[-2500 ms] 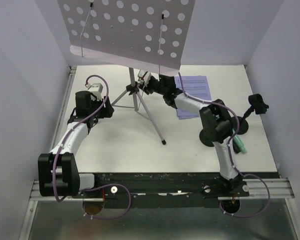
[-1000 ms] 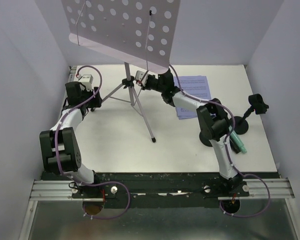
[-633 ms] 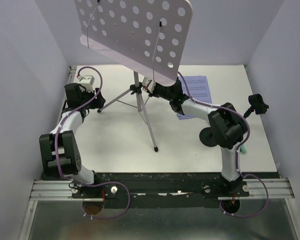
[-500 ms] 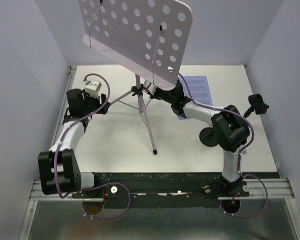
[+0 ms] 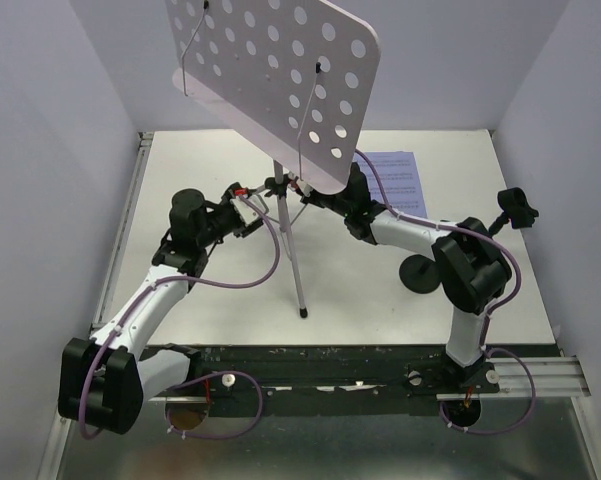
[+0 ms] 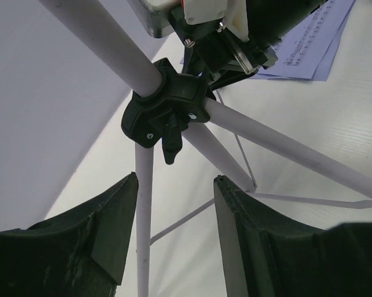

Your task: Pack up the instrument practice props

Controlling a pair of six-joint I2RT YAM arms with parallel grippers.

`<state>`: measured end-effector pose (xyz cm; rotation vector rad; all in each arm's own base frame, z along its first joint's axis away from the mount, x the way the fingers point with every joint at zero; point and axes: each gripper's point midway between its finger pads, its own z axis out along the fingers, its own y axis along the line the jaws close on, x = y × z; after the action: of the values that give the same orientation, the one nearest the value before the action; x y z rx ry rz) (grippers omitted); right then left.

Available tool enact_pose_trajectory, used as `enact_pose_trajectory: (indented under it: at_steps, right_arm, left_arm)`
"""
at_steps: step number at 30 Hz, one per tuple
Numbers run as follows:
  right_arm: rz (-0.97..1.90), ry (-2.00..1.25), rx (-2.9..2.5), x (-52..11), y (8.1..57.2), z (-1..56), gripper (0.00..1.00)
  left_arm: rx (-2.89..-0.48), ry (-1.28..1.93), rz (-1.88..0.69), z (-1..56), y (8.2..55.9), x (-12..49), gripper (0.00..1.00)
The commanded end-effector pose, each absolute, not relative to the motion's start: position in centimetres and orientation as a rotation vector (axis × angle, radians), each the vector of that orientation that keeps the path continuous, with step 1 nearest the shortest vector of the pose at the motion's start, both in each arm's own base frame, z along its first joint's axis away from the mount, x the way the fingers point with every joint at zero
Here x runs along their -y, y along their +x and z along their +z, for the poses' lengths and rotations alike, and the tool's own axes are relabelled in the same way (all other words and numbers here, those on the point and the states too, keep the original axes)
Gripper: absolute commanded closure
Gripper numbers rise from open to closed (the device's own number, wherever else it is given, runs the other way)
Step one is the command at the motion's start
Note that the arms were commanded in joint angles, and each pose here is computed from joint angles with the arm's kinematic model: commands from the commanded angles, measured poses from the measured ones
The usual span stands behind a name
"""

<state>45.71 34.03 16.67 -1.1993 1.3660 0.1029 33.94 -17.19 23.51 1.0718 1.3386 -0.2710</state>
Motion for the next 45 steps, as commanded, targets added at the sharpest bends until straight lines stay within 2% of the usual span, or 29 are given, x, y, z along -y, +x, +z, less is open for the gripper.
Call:
enact_pose_trajectory:
  at_steps: [1,9,13,18,22,24,25,29,32,34,39,45]
  right_arm:
    - [0.237,-1.095,-1.601,-32.9,43.5,13.5,1.0]
    - [0.245,-1.105,-1.638,-32.8,43.1,12.2,1.0]
    - [0.253,-1.088,-1.646,-32.9,43.0,12.4,1.0]
    - [0.261,-1.087,-1.653,-33.0,42.9,12.3,1.0]
    - [0.258,-1.087,-1.652,-33.1,42.9,12.4,1.0]
    - [0.256,-1.08,-1.66,-33.1,42.9,12.3,1.0]
    - [0.255,-1.08,-1.664,-33.1,42.9,12.2,1.0]
    - [0.245,-1.065,-1.679,-32.9,42.9,12.1,1.0]
    - [0.234,-1.054,-1.688,-32.7,43.0,12.1,1.0]
    - [0.235,-1.053,-1.69,-32.7,43.0,12.1,1.0]
    - [0.23,-1.045,-1.704,-32.6,43.2,12.0,1.0]
    - [0.234,-1.032,-1.723,-32.6,43.3,12.0,1.0]
  left_arm:
    - [-1.205,1.147,-0.223,26.0,34.3,18.4,0.41]
    - [-1.22,1.13,-0.253,27.0,34.8,20.0,0.51]
    - [-1.289,1.089,-0.263,26.1,35.2,20.0,0.6]
    - [-1.366,1.037,-0.245,24.4,35.8,19.6,0.64]
    - [-1.414,1.002,-0.248,23.9,35.9,19.2,0.8]
    - [-1.463,0.969,-0.267,23.4,35.7,18.9,0.97]
    - [-1.491,0.933,-0.28,23.4,35.7,18.6,1.0]
    - [-1.67,0.698,-0.536,22.8,34.4,17.9,1.0]
    - [-1.772,0.486,-0.872,22.3,32.9,17.9,1.0]
    - [-1.831,0.386,-0.955,21.8,32.5,17.8,1.0]
    - [-1.861,0.264,-1.126,22.5,31.8,18.7,1.0]
    - [-1.897,0.168,-1.553,23.2,32.4,20.3,1.0]
